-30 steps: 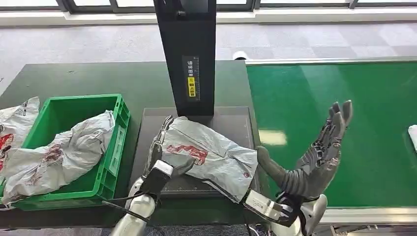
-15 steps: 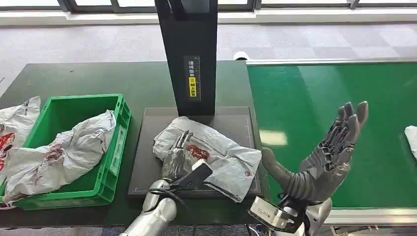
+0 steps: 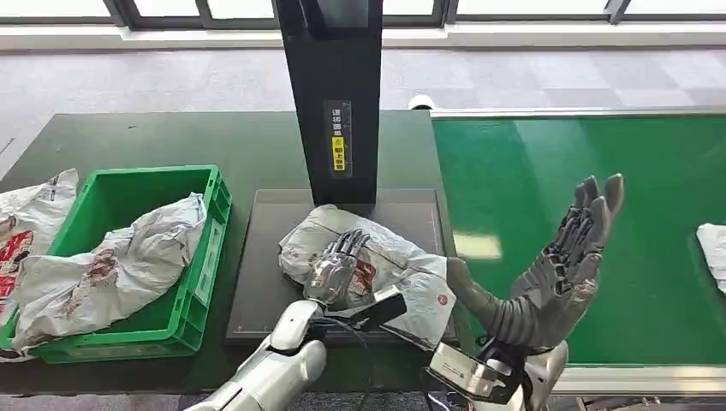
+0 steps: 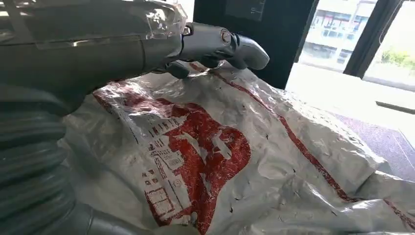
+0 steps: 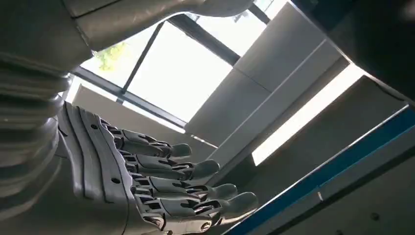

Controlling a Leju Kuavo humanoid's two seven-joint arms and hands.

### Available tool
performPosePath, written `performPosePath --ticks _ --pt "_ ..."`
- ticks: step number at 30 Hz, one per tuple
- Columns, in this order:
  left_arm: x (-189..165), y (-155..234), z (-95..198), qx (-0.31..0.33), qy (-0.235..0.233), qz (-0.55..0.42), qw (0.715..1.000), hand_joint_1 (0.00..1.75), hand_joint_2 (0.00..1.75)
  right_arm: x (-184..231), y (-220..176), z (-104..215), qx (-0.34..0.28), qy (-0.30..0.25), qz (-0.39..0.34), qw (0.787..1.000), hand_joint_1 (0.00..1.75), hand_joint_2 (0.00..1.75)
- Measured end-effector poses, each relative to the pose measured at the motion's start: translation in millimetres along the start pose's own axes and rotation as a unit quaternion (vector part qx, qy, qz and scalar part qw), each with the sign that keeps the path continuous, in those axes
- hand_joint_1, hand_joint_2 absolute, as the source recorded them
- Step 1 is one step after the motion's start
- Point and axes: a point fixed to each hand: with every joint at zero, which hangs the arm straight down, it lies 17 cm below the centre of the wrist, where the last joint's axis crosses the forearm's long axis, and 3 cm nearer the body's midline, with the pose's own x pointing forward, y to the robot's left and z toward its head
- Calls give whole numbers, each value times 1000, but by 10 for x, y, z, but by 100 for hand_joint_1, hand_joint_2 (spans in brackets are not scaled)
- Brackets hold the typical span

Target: Moved the parcel from conveyor to table for the left to box.

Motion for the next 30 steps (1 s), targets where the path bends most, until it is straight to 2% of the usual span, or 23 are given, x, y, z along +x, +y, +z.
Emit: performPosePath --ticks 1,2,30 --pt "2 -2 0 0 -1 -1 1000 80 175 0 0 0 0 0 0 1000 0 175" --pt "3 -6 1 -1 -1 -1 1000 175 175 0 0 0 0 0 0 1000 0 175" --pt "-245 -184 73 -48 26 -44 998 175 175 -43 90 63 12 9 -4 1000 0 175"
